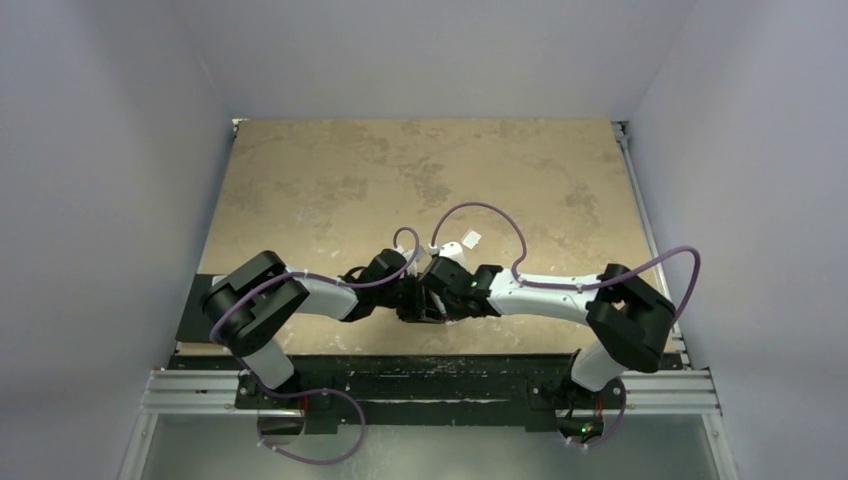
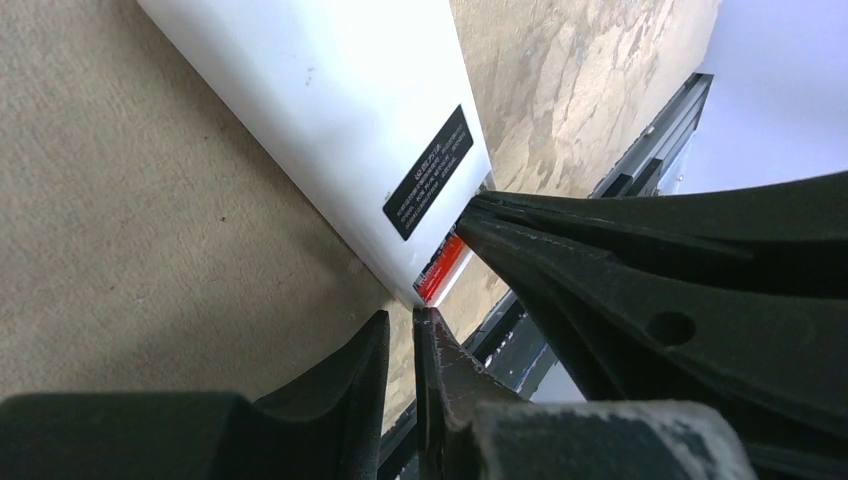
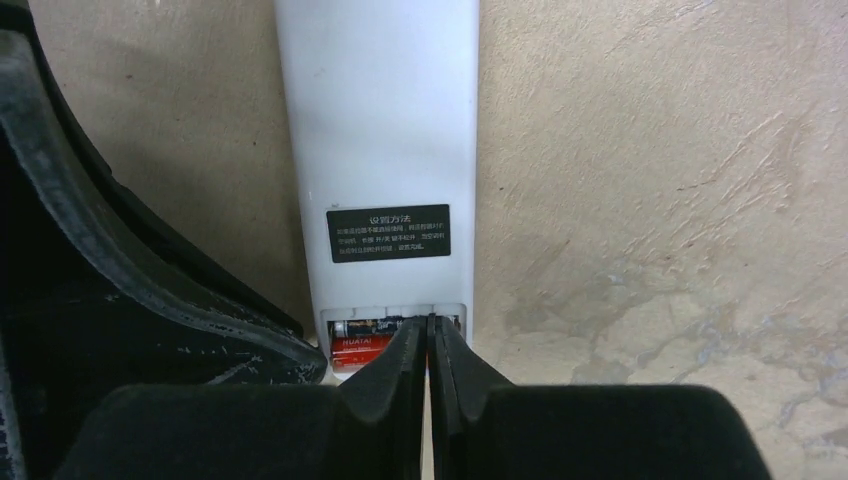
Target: Load the batteries into the remote control
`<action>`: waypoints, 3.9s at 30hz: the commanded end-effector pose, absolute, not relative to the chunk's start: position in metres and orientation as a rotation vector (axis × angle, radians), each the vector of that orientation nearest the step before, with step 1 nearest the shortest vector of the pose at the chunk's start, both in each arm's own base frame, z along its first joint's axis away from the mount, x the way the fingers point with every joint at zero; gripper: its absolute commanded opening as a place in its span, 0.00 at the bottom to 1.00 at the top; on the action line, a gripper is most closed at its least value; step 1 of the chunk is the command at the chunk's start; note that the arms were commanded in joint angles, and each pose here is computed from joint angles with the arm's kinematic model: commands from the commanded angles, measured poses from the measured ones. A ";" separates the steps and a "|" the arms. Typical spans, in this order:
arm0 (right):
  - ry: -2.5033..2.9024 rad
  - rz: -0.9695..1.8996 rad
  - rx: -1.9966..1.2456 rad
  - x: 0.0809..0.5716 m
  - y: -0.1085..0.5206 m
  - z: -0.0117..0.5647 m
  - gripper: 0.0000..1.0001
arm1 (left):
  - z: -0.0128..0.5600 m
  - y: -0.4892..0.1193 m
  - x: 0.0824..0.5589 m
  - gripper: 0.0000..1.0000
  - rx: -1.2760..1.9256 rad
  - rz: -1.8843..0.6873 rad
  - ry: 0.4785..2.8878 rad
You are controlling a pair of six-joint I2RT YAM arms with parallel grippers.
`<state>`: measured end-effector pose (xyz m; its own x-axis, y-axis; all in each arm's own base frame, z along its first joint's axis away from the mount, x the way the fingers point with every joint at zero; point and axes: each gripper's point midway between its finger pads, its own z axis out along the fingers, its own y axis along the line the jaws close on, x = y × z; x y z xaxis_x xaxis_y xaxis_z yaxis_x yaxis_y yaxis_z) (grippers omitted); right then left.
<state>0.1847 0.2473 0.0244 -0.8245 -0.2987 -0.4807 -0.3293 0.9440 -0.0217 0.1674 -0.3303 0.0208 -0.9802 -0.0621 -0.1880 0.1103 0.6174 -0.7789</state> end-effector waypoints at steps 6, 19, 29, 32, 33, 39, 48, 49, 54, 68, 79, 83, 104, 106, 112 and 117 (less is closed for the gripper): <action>2.660 -0.134 -0.412 0.173 0.232 0.011 0.14 | 0.034 -0.337 0.175 0.16 0.110 -1.321 2.562; 2.555 0.049 -0.339 0.184 0.249 0.075 0.25 | 0.039 -0.337 0.175 0.16 0.135 -1.312 2.557; 2.397 0.016 -0.305 0.207 0.236 0.129 0.38 | 0.062 -0.333 0.179 0.26 0.186 -1.264 2.530; 2.367 0.001 -0.281 0.217 0.229 0.140 0.40 | 0.073 -0.327 0.181 0.36 0.203 -1.222 2.506; 2.362 -0.001 -0.270 0.222 0.226 0.142 0.41 | 0.077 -0.325 0.182 0.40 0.208 -1.207 2.500; 2.342 0.045 -0.236 0.248 0.217 0.151 0.50 | 0.105 -0.308 0.187 0.55 0.239 -1.088 2.458; 2.326 0.135 -0.181 0.292 0.224 0.150 0.64 | 0.144 -0.274 0.193 0.75 0.269 -0.891 2.388; 2.327 0.143 -0.164 0.296 0.225 0.149 0.65 | 0.146 -0.269 0.195 0.77 0.259 -0.857 2.381; 2.346 0.198 -0.060 0.317 0.231 0.142 0.68 | 0.161 -0.247 0.198 0.86 0.248 -0.755 2.341; 2.356 0.100 0.342 0.370 0.226 0.098 0.60 | 0.183 -0.222 0.188 0.95 0.298 -0.721 2.235; 2.318 -0.036 0.541 0.393 0.218 0.082 0.47 | 0.189 -0.225 0.177 0.96 0.355 -0.798 2.195; 2.331 -0.108 0.559 0.396 0.214 0.072 0.44 | 0.188 -0.228 0.176 0.96 0.367 -0.810 2.198; 2.361 -0.201 0.591 0.397 0.208 0.050 0.37 | 0.189 -0.235 0.170 0.96 0.400 -0.874 2.187; 2.361 -0.205 0.594 0.398 0.208 0.049 0.35 | 0.189 -0.234 0.170 0.96 0.397 -0.874 2.185; 2.373 -0.218 0.601 0.395 0.206 0.042 0.31 | 0.191 -0.232 0.170 0.96 0.389 -0.867 2.178; 2.385 -0.223 0.605 0.393 0.207 0.035 0.26 | 0.191 -0.232 0.170 0.96 0.389 -0.864 2.181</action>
<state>0.3868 0.2104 0.0315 -0.7075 0.3424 -0.6183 0.4402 0.8979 -0.0065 0.1687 -0.2307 0.1845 -0.7048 0.0059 -0.7094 0.4806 0.7396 -0.4713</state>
